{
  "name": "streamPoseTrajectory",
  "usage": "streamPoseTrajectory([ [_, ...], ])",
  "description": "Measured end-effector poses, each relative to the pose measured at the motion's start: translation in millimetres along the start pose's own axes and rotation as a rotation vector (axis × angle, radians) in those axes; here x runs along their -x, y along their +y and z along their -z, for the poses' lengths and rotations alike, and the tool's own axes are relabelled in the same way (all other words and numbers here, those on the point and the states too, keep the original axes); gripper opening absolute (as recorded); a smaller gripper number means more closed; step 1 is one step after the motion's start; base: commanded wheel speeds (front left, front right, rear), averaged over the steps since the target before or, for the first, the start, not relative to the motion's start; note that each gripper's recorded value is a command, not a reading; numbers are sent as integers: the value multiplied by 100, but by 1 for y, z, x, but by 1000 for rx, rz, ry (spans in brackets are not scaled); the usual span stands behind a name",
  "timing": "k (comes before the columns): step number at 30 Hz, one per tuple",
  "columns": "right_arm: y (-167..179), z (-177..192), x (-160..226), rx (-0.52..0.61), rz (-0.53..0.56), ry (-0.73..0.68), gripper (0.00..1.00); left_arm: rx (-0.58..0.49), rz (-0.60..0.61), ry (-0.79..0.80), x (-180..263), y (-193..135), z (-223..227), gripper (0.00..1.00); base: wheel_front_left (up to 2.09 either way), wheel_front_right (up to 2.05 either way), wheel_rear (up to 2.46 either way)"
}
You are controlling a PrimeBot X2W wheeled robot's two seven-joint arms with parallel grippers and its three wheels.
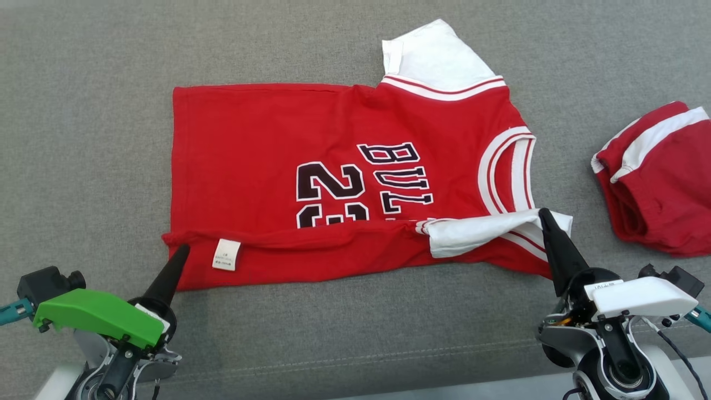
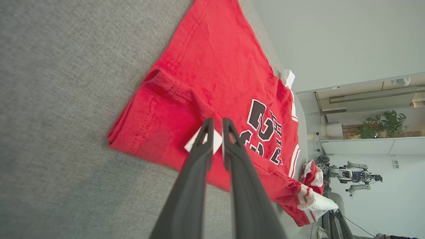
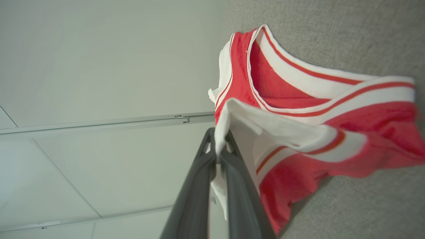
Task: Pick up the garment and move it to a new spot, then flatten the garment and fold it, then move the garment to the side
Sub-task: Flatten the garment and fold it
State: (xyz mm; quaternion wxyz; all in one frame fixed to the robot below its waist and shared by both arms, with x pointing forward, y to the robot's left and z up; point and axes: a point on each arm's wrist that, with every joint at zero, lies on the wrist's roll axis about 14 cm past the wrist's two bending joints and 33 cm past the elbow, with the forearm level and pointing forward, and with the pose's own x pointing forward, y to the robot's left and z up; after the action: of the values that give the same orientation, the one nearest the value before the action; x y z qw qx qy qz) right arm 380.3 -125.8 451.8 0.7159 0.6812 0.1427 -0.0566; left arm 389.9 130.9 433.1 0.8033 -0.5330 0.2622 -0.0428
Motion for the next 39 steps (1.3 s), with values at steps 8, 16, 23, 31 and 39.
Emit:
streamPoseTrajectory([
  [8,-5,4,16,-19,13,8,0,69,-8,-19,14,2,6,25,0,0,0],
  [16,-2,9,14,-20,9,18,0,51,-4,-48,17,1,5,85,0,0,0],
  [23,-13,-5,-5,-20,48,-57,0,71,25,-20,4,-10,16,98,0,0,0],
  [31,-21,-14,-34,-5,81,-103,56,94,0,-12,-4,-2,19,100,0,0,0],
  [39,-20,4,-46,20,81,-39,100,104,-12,-24,-7,1,18,100,0,0,0],
])
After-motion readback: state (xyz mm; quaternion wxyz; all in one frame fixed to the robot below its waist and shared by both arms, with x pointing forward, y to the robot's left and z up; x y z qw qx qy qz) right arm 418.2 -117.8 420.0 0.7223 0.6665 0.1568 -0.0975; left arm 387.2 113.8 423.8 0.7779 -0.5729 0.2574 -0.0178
